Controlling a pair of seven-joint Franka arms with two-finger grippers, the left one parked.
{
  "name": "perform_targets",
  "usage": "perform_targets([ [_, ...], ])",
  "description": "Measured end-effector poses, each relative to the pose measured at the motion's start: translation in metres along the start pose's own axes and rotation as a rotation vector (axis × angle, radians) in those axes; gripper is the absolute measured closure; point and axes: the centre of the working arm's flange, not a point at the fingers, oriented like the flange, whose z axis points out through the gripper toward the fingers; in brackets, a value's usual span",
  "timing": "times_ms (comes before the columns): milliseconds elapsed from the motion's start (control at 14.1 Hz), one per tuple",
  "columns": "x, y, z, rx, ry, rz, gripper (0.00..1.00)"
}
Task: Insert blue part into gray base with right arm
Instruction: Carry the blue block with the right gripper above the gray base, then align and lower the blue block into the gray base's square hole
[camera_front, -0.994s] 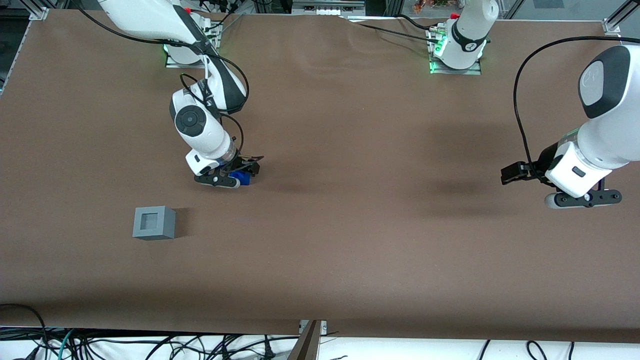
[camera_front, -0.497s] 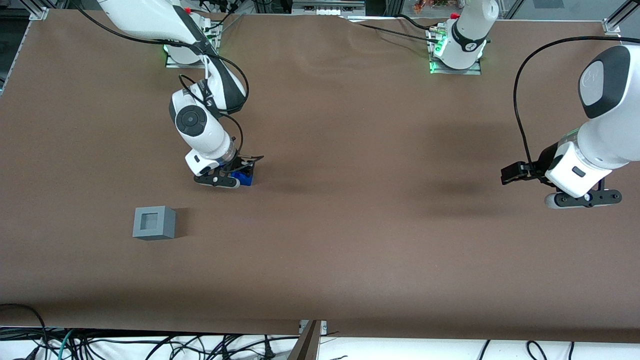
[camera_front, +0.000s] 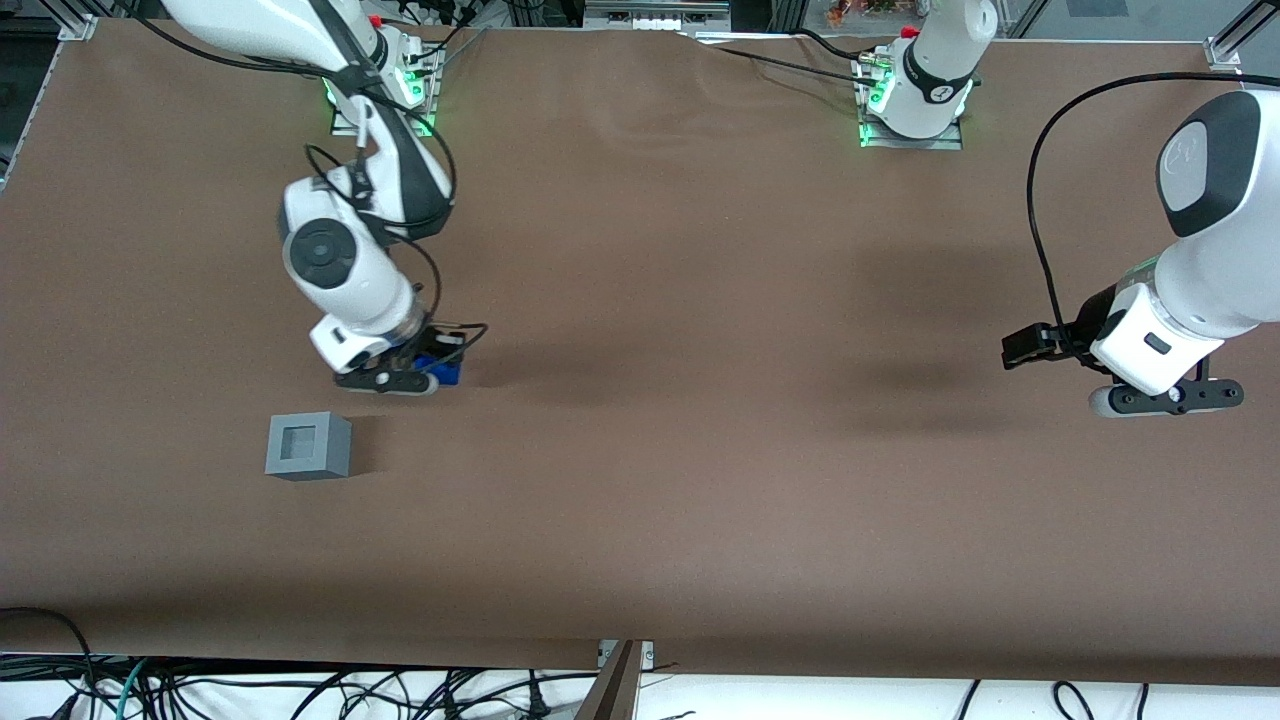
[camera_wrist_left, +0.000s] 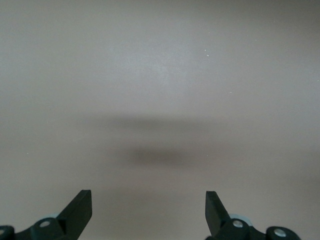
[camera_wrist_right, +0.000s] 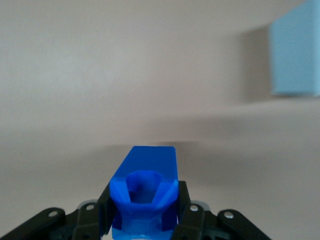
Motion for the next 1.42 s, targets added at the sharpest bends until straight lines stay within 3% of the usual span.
perform_targets([
  [355, 0.061, 0.106, -0.053, -0.034, 0.007, -0.05, 0.49],
  [639, 0.094, 0.169, -0.036, -0.016, -0.002, -0.04, 0.49],
  [923, 0.114, 0.193, -0.017, 0.027, -0.005, -0.042, 0.49],
  [1420, 0.115, 0.19, -0.011, 0.033, -0.018, -0.151, 0.49],
])
